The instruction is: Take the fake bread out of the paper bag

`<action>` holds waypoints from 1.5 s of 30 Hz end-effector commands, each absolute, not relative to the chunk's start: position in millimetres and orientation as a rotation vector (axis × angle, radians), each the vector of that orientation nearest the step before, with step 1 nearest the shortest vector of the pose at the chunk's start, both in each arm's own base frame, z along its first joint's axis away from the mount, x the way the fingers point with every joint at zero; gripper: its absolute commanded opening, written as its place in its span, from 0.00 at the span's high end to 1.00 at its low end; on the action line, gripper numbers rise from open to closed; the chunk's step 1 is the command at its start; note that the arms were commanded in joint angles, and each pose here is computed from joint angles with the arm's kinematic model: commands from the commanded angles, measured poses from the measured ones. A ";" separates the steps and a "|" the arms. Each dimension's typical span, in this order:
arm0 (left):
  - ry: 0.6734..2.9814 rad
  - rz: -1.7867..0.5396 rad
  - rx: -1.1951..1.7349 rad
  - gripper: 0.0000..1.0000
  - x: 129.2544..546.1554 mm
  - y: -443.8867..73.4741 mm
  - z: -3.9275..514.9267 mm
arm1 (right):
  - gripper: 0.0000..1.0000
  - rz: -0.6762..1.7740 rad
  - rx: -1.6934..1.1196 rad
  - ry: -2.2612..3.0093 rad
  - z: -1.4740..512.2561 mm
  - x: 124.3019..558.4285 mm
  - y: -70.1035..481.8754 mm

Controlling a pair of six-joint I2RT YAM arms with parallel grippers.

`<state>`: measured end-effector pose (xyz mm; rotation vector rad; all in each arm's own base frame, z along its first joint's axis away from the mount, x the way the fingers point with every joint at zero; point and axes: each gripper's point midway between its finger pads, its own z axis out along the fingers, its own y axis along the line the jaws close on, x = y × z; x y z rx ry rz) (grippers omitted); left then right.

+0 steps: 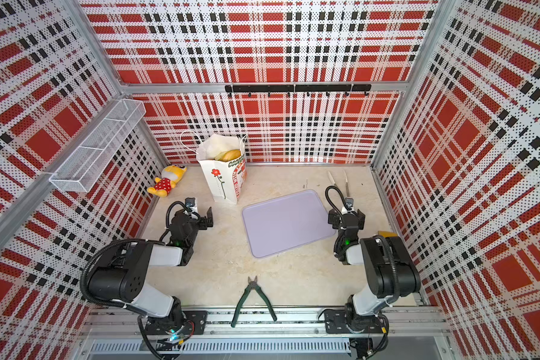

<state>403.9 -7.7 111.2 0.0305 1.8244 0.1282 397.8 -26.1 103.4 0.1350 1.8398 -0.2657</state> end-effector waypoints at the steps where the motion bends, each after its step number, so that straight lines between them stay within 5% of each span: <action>1: 1.809 0.104 0.019 0.01 409.8 -8.4 117.5 | 0.00 -0.239 0.118 1.797 112.9 402.2 -21.7; 24: 1.800 0.093 0.010 0.00 408.1 -7.6 120.6 | 0.00 -0.211 0.130 1.783 115.3 399.4 -24.6; 32: 1.777 0.056 -0.175 0.01 350.3 -9.4 216.1 | 0.00 -0.133 0.280 1.809 198.4 382.3 -36.8; 36: 1.712 0.016 -0.242 0.01 304.7 0.3 248.2 | 0.00 0.005 0.443 1.904 221.6 404.6 -61.0; 45: 1.730 0.067 -0.266 0.01 245.1 18.6 284.9 | 0.00 0.183 0.310 2.192 199.1 504.6 -49.0</action>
